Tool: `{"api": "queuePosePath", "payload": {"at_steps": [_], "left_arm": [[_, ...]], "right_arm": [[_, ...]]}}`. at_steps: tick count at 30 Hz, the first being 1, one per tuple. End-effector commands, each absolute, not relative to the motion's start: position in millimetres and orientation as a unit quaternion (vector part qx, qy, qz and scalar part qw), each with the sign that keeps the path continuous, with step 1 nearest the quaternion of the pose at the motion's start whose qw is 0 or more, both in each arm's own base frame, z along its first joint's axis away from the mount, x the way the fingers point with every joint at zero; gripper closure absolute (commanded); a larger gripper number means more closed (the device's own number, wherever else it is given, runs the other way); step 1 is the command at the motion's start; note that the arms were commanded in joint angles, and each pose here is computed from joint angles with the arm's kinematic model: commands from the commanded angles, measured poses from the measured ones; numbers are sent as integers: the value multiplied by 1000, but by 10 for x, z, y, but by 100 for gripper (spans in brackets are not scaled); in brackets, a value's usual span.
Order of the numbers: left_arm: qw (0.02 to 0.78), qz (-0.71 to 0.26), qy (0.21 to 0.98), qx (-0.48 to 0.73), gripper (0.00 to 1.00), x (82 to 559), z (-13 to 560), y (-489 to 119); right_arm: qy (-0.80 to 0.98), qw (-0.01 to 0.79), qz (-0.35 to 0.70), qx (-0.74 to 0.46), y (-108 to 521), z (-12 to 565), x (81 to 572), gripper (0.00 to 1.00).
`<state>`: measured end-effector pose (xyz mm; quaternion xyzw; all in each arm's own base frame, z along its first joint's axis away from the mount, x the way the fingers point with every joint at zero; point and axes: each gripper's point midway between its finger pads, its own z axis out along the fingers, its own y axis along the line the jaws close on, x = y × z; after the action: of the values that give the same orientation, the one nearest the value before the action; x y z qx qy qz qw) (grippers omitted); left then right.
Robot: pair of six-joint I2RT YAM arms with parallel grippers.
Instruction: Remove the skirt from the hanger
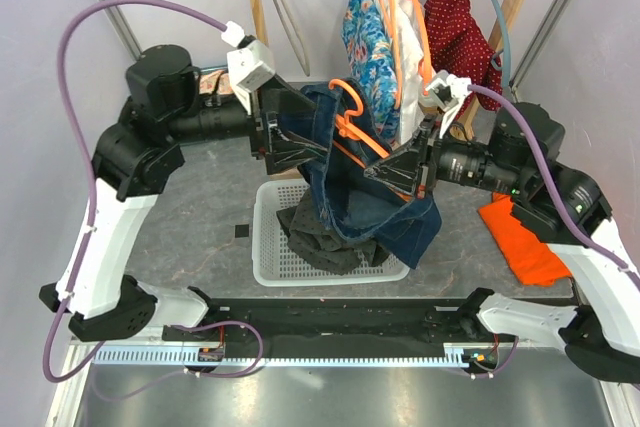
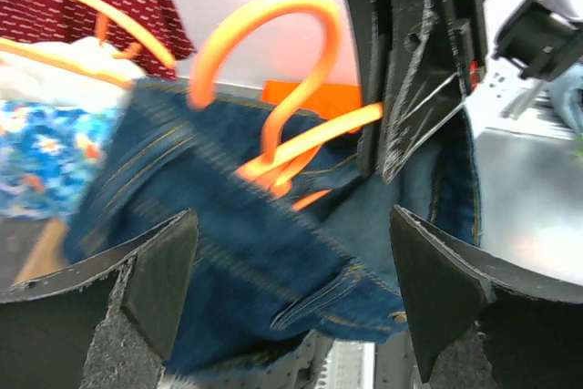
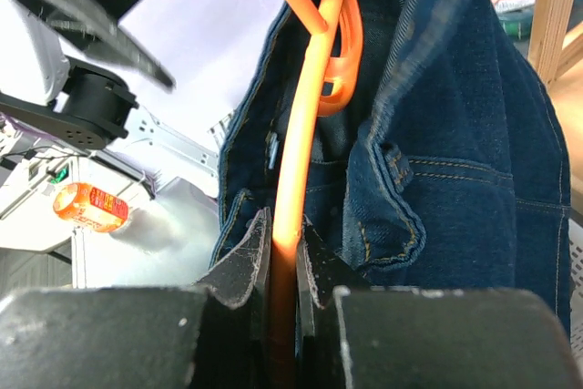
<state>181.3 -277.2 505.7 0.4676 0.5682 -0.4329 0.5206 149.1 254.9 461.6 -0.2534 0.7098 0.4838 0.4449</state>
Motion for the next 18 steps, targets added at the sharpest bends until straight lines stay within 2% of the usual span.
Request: {"api": "queuePosePath", "payload": {"at_steps": [1,7,12,18], "left_arm": [[572,-379,541,486,7,1699,5317,-2519],[640,-271,535,480,6,1813,5566,-2195],[684,-166,543,459,3,2097,5653,-1953],[641,-153,508,554,0,2267,5231,-2195]], "right_arm": [[615,533,512,-274,2398,5264,1291,100],[612,538,513,-272,2340,5285,1236,100],[608,533,520,-275,2342,5308,1192,100],[594,521,542,-286,2346,5381,1067,100]]}}
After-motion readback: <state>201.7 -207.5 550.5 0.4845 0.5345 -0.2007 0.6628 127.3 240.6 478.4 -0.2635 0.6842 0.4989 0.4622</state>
